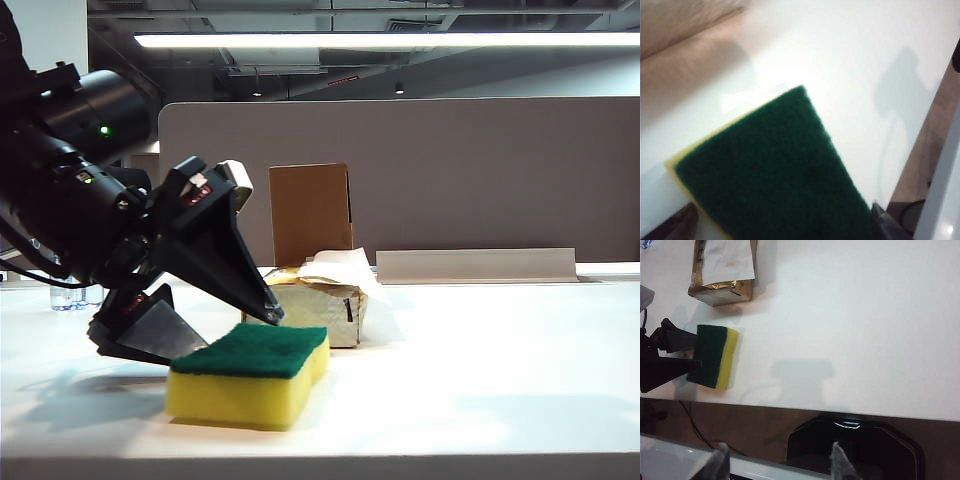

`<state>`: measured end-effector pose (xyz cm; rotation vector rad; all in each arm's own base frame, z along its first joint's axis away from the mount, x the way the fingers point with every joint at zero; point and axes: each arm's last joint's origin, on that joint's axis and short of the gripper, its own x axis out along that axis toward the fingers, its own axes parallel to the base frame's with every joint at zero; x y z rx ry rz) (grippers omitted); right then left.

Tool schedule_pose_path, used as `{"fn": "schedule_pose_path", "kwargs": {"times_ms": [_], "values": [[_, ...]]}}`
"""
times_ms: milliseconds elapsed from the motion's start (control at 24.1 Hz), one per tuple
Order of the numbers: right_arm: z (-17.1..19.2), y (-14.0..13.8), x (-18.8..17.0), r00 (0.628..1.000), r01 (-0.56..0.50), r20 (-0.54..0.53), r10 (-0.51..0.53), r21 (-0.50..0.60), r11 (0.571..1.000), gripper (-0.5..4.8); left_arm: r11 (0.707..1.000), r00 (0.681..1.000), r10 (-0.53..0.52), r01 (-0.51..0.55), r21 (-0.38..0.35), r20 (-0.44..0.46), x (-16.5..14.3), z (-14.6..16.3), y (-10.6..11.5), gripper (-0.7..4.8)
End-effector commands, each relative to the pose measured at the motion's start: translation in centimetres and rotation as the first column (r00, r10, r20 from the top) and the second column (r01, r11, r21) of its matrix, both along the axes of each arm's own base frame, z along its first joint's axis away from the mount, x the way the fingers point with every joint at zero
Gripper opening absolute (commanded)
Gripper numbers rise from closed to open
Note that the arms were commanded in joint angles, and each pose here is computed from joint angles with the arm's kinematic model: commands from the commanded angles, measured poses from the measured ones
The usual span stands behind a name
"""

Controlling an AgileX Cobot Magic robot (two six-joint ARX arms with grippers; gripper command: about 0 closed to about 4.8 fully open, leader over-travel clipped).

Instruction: Move the sponge from right to left to wipe the table, avoiding obstacles on the table, and finally reaching the bottle of mineral water.

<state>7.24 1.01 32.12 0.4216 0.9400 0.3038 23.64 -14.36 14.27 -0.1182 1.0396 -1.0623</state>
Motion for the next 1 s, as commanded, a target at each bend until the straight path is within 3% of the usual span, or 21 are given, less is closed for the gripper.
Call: {"fn": "schedule_pose_path", "kwargs": {"times_ms": [42, 125, 166, 208, 249, 291, 332, 374, 498, 581, 997], "values": [[0.13, 0.01, 0.00, 1.000, -0.001, 0.010, 0.001, 0.003, 1.000, 2.41, 0.996, 1.000, 0.022, -0.023, 0.081, 0.008, -0.43, -0.53, -0.51, 4.79], [0.13, 0.01, 0.00, 1.000, -0.001, 0.010, 0.001, 0.003, 1.000, 2.39, 0.994, 1.000, 0.021, -0.022, 0.107, 0.014, -0.65, -0.71, -0.86, 4.79], [0.13, 0.01, 0.00, 1.000, -0.001, 0.010, 0.001, 0.003, 1.000, 2.39, 0.992, 1.000, 0.019, -0.021, 0.126, 0.018, -0.84, -0.77, -1.08, 4.50], [0.13, 0.00, 0.00, 1.000, 0.000, 0.010, 0.000, 0.002, 1.000, 2.39, 0.991, 1.000, 0.020, -0.023, 0.131, 0.019, -0.85, -0.81, -1.12, 3.89], [0.13, 0.01, 0.00, 1.000, 0.000, 0.010, 0.000, 0.003, 1.000, 2.39, 0.991, 1.000, 0.021, -0.023, 0.133, 0.017, -0.88, -0.83, -1.10, 2.68], [0.13, 0.01, 0.00, 1.000, 0.000, 0.010, 0.000, 0.003, 1.000, 2.39, 0.991, 1.000, 0.019, -0.020, 0.132, 0.013, -0.90, -0.84, -1.10, 1.84], [0.13, 0.01, 0.00, 1.000, -0.001, 0.010, 0.001, 0.003, 1.000, 2.39, 0.991, 1.000, 0.017, -0.019, 0.130, 0.010, -0.91, -0.84, -1.10, 1.23], [0.13, 0.01, 0.00, 1.000, 0.000, 0.010, 0.000, 0.003, 1.000, 2.39, 0.991, 1.000, 0.018, -0.019, 0.131, 0.008, -0.92, -0.84, -1.09, 0.98], [0.14, 0.01, 0.02, 1.000, 0.000, 0.012, 0.000, 0.002, 1.000, 2.39, 0.990, 1.000, 0.017, -0.016, 0.139, -0.005, -1.03, -0.91, -1.03, 0.76], [0.17, 0.01, 0.04, 1.000, 0.000, 0.016, 0.000, 0.002, 1.000, 2.38, 0.990, 1.000, 0.017, -0.016, 0.143, -0.012, -1.09, -0.95, -1.00, 0.00], [0.21, 0.00, 0.08, 1.000, 0.002, 0.021, -0.002, 0.003, 1.000, 2.38, 0.981, 0.999, 0.043, -0.045, 0.187, 0.018, -0.98, -1.03, -0.88, -0.06]]}}
